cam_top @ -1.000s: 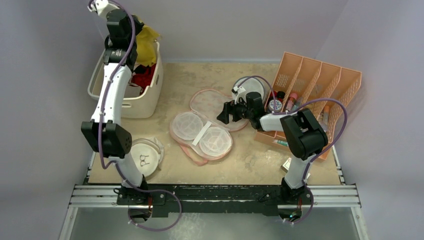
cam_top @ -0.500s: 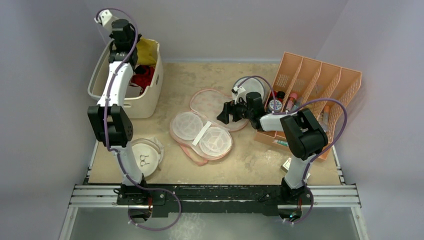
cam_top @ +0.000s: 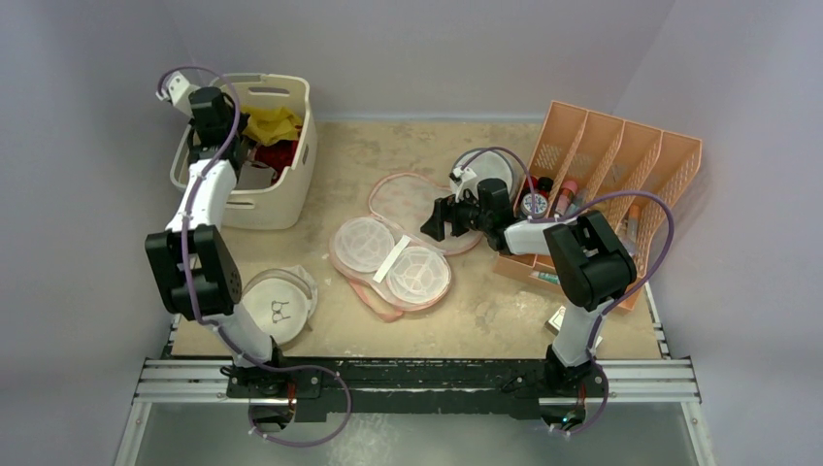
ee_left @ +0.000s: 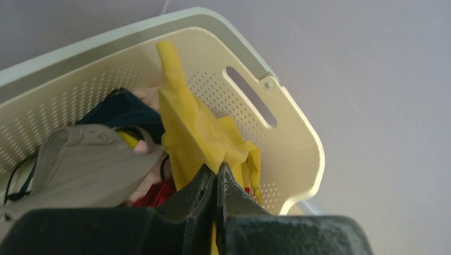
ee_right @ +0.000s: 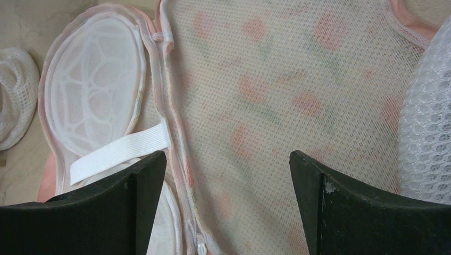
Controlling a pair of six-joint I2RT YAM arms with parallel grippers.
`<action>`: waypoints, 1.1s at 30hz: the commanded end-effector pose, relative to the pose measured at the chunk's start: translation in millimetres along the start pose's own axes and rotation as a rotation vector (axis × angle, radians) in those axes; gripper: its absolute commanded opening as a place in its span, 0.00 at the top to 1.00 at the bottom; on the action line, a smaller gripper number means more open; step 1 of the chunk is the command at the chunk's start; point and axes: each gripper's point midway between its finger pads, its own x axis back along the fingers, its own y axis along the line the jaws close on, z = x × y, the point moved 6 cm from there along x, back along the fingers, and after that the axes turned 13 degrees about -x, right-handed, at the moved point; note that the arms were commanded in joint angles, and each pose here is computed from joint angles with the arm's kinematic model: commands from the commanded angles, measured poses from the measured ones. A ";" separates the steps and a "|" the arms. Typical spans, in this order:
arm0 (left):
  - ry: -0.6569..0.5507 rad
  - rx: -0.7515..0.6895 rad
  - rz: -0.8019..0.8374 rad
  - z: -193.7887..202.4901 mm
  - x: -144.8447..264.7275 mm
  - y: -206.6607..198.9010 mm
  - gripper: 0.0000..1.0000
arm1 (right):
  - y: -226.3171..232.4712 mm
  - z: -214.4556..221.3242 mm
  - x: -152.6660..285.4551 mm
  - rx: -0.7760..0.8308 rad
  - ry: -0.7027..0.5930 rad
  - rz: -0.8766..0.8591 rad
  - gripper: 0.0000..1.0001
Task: Unzip the laundry bag and remove the bra
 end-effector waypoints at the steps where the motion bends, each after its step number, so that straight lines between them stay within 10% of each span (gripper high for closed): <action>1: -0.082 0.071 0.056 -22.6 33.3 0.1 1.00 | 12.1 -14.1 1.7 0.030 -0.038 -0.056 0.12; 14: 0.035 0.000 -0.211 28.3 74.9 62.5 0.99 | 11.4 -14.0 2.1 0.036 -0.041 -0.049 0.12; 19: -0.015 0.034 -0.297 14.3 88.9 70.7 0.58 | 11.3 -14.7 3.1 0.043 -0.048 -0.045 0.12; 23: -0.119 0.070 -0.318 -12.3 113.3 73.3 0.46 | 15.9 -20.0 8.5 0.069 -0.083 -0.055 0.11; 33: -0.197 -0.066 0.153 -40.9 139.5 20.4 0.33 | 44.9 -36.4 43.6 0.248 -0.284 -0.163 0.00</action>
